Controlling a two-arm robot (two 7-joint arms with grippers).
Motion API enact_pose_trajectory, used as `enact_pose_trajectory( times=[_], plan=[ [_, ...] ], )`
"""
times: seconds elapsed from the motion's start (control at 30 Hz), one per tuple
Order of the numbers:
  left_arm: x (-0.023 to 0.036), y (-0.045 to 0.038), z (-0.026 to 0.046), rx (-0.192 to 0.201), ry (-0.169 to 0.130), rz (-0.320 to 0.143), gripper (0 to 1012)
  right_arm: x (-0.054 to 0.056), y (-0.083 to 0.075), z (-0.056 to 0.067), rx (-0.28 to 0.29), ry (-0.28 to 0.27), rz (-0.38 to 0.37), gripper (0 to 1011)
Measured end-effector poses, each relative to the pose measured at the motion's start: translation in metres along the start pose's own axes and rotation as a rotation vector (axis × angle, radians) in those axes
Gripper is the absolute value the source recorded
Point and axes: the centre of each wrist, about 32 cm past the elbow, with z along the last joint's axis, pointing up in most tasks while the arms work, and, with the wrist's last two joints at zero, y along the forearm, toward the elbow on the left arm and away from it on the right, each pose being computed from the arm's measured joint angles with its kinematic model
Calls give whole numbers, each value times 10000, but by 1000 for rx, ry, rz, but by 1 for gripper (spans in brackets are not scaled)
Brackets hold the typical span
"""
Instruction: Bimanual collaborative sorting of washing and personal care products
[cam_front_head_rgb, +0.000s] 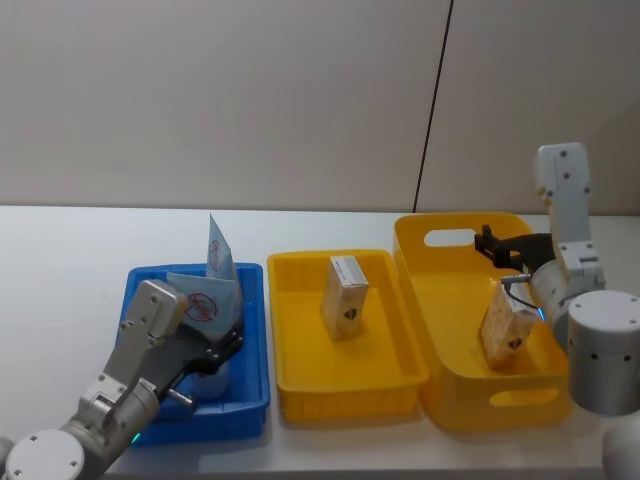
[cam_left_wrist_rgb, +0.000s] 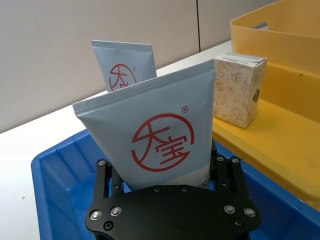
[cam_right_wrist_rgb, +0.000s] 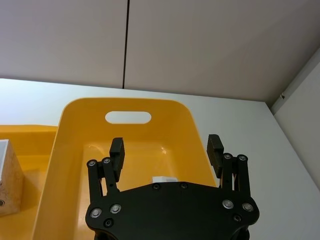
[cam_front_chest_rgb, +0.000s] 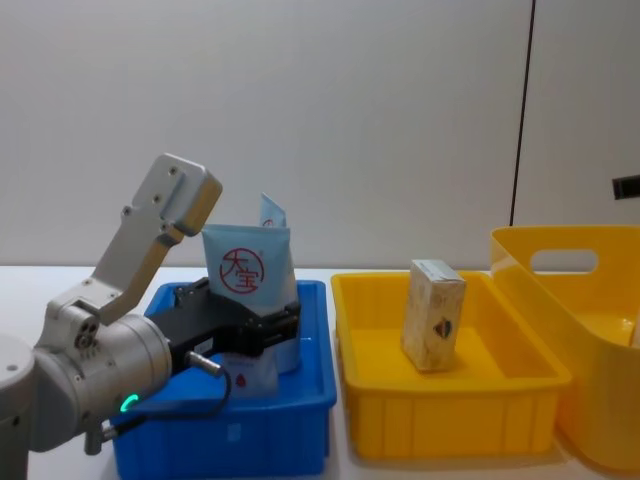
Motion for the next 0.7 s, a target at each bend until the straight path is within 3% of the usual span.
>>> enact_pose_trajectory(
  times=[0.7],
  plan=[
    [5,-21,-8,-7,-8,2,669,0,0,0,0,0,0,1003]
  ],
)
